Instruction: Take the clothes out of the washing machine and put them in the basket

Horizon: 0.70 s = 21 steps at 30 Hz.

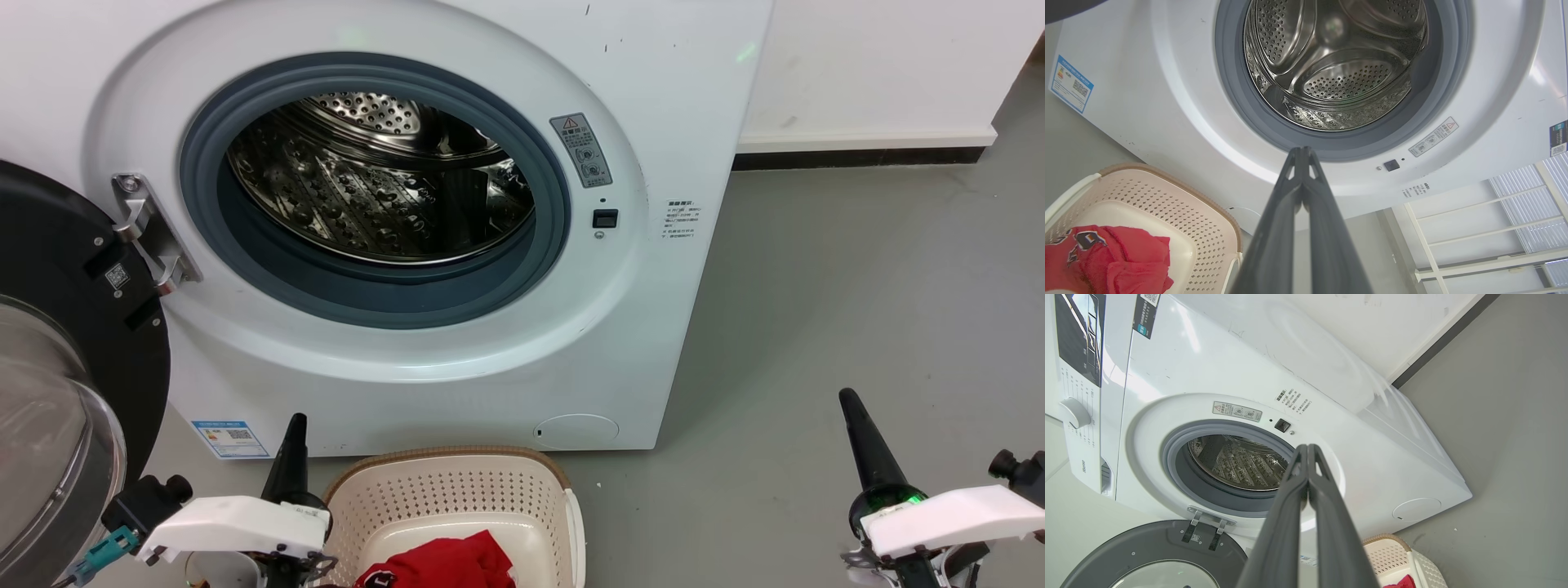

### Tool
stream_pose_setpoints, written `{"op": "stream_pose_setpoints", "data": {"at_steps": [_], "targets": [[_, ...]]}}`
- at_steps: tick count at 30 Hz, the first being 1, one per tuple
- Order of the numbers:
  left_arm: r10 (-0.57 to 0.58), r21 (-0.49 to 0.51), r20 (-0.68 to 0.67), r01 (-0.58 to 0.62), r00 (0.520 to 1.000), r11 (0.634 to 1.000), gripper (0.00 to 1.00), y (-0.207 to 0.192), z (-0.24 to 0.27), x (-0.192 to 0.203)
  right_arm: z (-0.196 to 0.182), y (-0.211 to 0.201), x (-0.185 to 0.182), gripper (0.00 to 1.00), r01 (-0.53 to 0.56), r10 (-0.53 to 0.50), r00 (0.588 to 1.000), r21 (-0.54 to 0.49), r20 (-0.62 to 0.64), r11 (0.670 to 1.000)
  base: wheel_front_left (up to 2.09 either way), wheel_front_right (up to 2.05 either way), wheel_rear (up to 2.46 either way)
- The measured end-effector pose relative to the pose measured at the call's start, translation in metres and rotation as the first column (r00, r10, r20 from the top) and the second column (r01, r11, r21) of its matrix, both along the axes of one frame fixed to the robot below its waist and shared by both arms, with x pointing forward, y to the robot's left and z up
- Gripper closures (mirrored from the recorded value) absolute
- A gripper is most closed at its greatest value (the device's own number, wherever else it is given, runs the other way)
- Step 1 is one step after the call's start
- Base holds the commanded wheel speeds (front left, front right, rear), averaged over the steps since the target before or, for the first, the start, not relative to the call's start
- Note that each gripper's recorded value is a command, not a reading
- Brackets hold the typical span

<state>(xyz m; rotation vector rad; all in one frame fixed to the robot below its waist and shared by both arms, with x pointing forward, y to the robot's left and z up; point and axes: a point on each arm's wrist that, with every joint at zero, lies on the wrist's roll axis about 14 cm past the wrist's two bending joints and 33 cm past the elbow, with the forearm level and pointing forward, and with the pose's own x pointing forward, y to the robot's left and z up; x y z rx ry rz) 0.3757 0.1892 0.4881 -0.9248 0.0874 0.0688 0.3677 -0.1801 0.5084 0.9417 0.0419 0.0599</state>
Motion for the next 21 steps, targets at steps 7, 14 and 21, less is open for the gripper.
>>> {"op": "stream_pose_setpoints", "data": {"at_steps": [7,14,21], "targets": [[0.004,-0.084,0.003,-0.004,1.000,0.996,1.00,0.0010,0.0006,0.0017,-0.0030,-0.0030,0.0010,1.00,0.012,-0.011,1.000,0.079,-0.013,0.997,0.00,0.00,0.00],[0.005,-0.160,0.006,-0.004,1.000,0.987,1.00,0.0016,0.0008,0.0024,-0.0019,-0.0047,0.0045,1.00,0.018,-0.016,1.000,0.153,-0.014,0.988,0.00,0.00,0.00],[0.010,-0.232,0.022,-0.004,1.000,0.973,1.00,0.0029,0.0050,0.0056,-0.0040,-0.0071,0.0058,1.00,0.029,-0.024,0.999,0.223,-0.024,0.974,0.00,0.00,0.00]]}}
